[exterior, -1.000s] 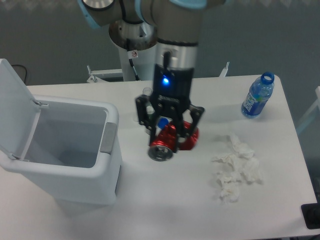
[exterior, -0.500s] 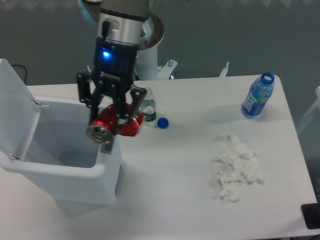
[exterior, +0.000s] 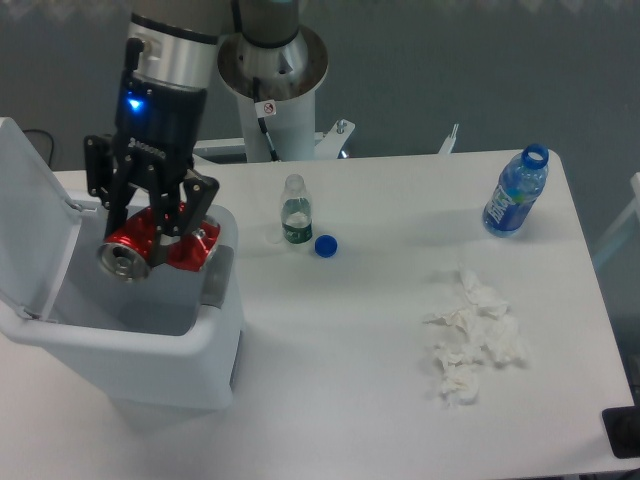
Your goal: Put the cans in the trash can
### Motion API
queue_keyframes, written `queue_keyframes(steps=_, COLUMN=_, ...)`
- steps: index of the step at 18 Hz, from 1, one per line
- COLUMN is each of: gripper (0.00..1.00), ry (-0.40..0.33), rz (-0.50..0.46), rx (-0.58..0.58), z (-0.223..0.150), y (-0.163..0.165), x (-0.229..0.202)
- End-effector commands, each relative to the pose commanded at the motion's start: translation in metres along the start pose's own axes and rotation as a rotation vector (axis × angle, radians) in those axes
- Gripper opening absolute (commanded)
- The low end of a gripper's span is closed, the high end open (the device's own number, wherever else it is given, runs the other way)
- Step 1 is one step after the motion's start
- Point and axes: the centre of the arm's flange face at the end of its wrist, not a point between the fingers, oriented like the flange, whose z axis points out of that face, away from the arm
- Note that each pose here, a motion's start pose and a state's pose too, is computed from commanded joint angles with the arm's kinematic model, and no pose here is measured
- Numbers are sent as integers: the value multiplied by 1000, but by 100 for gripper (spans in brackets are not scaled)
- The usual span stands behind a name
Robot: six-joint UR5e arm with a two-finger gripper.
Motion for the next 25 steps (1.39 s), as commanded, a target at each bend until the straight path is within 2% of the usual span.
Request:
queue_keyframes(steps=3, gripper=57, ry=17, rz=4, rx=-11, z=9, y=1, x=7)
queue_keyframes(steps=4, gripper=60, ry=19, rz=5, rx=-13, z=10, y=1, x=8)
queue_keyframes(steps=9, gripper=91, ry=17, rz=16, rx=-12, z=10, y=1, x=8)
queue_keyframes(steps=10, gripper=93, ry=16, rz=17, rx=-11, z=10, y=1, x=8)
queue_keyframes(steps=13, gripper=94, ry=12, rz=11, rx=-10, z=8, y=1, x=5)
queue_keyframes(steps=15, gripper=100, ry=0, rz=-5, rx=-10, z=4, y=3, x=-2)
queue_keyframes(steps=19, gripper=100, ry=-47, rz=-40, rx=-5, z=-15, y=12, x=-23)
queue_keyframes(steps=22, gripper=100, ry=-82, rz=-83, rx=-4, z=-31, y=32, x=-46)
queue_keyframes(steps=25, gripper=100, ry=-96, rz=-91, rx=-4, z=-35, y=32, x=-51)
